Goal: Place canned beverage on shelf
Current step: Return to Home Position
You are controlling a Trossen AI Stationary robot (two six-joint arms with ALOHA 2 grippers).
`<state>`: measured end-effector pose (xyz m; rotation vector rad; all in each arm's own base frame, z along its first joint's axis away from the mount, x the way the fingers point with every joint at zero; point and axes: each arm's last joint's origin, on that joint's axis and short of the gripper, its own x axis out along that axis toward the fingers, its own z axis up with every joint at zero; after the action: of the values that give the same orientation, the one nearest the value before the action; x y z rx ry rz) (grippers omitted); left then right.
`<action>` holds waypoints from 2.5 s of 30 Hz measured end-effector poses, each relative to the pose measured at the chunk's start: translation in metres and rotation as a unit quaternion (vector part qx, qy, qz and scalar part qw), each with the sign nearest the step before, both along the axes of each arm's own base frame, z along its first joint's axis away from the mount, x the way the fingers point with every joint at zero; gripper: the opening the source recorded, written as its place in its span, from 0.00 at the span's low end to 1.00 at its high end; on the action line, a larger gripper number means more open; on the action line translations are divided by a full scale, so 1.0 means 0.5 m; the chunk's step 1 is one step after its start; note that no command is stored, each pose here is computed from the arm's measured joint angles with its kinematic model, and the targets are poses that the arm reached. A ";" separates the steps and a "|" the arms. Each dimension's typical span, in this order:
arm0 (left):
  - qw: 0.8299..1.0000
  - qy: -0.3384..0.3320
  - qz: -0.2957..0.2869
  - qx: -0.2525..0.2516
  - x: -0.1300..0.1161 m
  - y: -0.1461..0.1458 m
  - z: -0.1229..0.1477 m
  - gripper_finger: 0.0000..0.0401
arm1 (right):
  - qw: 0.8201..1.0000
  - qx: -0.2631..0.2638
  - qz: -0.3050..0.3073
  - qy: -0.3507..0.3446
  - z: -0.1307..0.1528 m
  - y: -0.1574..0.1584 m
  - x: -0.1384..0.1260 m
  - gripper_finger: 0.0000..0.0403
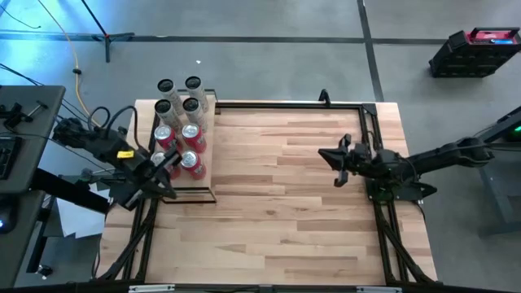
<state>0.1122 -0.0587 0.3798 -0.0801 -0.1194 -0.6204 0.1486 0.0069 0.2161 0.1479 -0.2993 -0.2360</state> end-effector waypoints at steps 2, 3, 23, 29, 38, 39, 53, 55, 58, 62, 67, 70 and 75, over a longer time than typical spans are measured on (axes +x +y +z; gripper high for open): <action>1.000 -0.006 -0.002 0.009 0.003 -0.003 0.000 0.00 | 1.000 0.010 0.003 -0.020 -0.028 -0.002 -0.017 0.02; 1.000 -0.011 -0.008 0.014 0.003 -0.006 0.000 0.00 | 0.999 0.016 0.003 -0.027 -0.041 -0.003 -0.024 0.02; 0.966 0.015 -0.257 0.041 -0.028 -0.071 -0.016 0.00 | 1.000 0.019 0.008 0.009 -0.052 -0.002 -0.021 0.02; 0.967 0.023 -0.249 0.044 -0.029 -0.098 -0.021 0.00 | 0.999 0.042 0.014 0.025 -0.061 -0.001 -0.019 0.02; 0.962 0.029 -0.264 0.057 -0.044 -0.139 -0.030 0.00 | 0.999 0.020 0.008 0.038 -0.063 -0.001 -0.018 0.02; 0.964 0.031 -0.259 0.058 -0.045 -0.142 -0.032 0.00 | 0.999 0.019 0.008 0.042 -0.065 -0.001 -0.018 0.02; 0.973 0.036 -0.212 0.079 -0.070 -0.185 -0.044 0.00 | 0.989 0.054 0.012 0.135 -0.104 -0.001 -0.014 0.02; 0.973 0.024 -0.221 0.060 -0.075 -0.191 -0.056 0.00 | 0.988 0.052 0.011 0.146 -0.109 -0.001 -0.014 0.02; 0.973 -0.001 -0.230 0.027 -0.082 -0.195 -0.096 0.00 | 0.985 0.050 0.009 0.167 -0.116 -0.001 -0.014 0.02; 0.973 -0.031 -0.227 -0.010 -0.088 -0.190 -0.141 0.00 | 0.981 0.048 0.008 0.190 -0.126 -0.001 -0.015 0.02; 0.969 -0.037 -0.243 -0.022 -0.095 -0.190 -0.170 0.00 | 0.977 0.046 0.007 0.206 -0.132 -0.001 -0.016 0.02; 0.966 -0.011 -0.258 -0.006 -0.101 -0.194 -0.185 0.00 | 0.977 0.037 0.006 0.208 -0.131 -0.001 -0.016 0.02; 0.960 0.010 -0.281 0.009 -0.117 -0.192 -0.193 0.00 | 0.978 0.037 0.006 0.206 -0.131 -0.001 -0.016 0.02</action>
<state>0.0539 -0.1546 0.2836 -0.1030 -0.0691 -1.1884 0.1407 0.0063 0.1507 0.1706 0.1236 -0.2597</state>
